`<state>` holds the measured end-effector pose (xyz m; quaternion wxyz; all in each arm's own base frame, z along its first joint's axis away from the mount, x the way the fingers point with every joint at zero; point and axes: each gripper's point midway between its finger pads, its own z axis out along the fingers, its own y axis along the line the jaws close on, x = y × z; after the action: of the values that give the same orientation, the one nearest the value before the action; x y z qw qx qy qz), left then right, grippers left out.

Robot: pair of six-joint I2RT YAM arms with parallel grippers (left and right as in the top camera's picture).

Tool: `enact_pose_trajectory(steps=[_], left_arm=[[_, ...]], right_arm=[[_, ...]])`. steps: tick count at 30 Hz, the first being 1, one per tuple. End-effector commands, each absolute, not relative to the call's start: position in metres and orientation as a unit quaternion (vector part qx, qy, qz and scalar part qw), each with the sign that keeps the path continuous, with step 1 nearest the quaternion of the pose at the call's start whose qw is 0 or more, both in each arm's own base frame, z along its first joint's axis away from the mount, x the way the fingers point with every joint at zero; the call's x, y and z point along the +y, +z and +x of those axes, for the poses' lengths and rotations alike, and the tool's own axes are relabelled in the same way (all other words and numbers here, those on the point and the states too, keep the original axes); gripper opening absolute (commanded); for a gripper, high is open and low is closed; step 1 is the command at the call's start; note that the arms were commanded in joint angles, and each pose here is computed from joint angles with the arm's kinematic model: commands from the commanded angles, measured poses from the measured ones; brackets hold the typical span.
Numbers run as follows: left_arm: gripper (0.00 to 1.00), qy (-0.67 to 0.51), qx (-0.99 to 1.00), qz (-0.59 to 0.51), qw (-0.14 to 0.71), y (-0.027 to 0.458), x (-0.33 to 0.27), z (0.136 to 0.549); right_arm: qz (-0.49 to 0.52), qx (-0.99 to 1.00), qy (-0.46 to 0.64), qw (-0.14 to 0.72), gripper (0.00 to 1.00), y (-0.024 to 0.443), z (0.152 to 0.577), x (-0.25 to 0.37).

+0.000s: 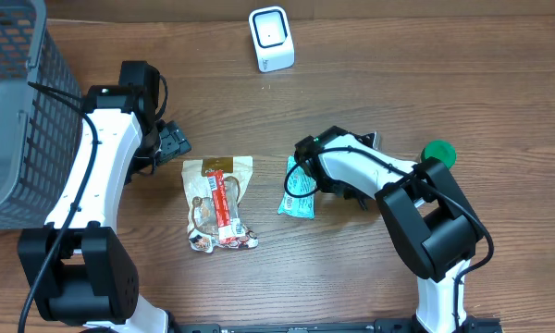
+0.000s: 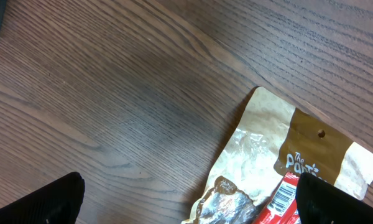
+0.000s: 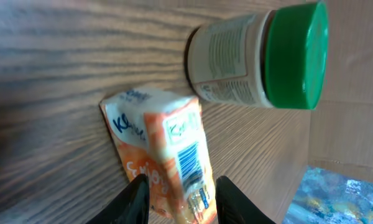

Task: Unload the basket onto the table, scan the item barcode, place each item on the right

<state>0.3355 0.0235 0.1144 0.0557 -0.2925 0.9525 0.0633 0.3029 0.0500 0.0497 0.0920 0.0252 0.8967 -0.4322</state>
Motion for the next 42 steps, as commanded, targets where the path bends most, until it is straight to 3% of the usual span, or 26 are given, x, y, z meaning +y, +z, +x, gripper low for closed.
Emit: enact_pose_trajectory(steps=[1,3,8,21,35,42], left_arm=[[1.0,0.063,0.951,-0.295,0.065,0.119,0.025,0.339],[1.0,0.063,0.951,-0.295,0.065,0.119,0.025,0.339],[1.0,0.063,0.951,-0.295,0.065,0.119,0.025,0.339],[1.0,0.063,0.951,-0.295,0.065,0.119,0.025,0.339],[1.0,0.063,0.951,-0.295,0.065,0.119,0.025,0.339],[1.0,0.063,0.951,-0.295,0.065,0.119,0.025,0.339]], right_arm=[[0.034,0.9,-0.421,0.11,0.41,0.062,0.314,0.059],[0.041,0.906,-0.408,0.106,0.52,0.066,0.316,0.062],[0.029,0.934,-0.348,0.073,0.6,0.072,0.317,0.073],[0.015,0.987,-0.161,-0.017,0.59,0.064,0.318,0.074],[0.073,0.987,-0.142,-0.032,0.66,0.058,0.324,0.035],[0.067,0.992,-0.094,-0.046,0.61,0.037,0.318,0.042]])
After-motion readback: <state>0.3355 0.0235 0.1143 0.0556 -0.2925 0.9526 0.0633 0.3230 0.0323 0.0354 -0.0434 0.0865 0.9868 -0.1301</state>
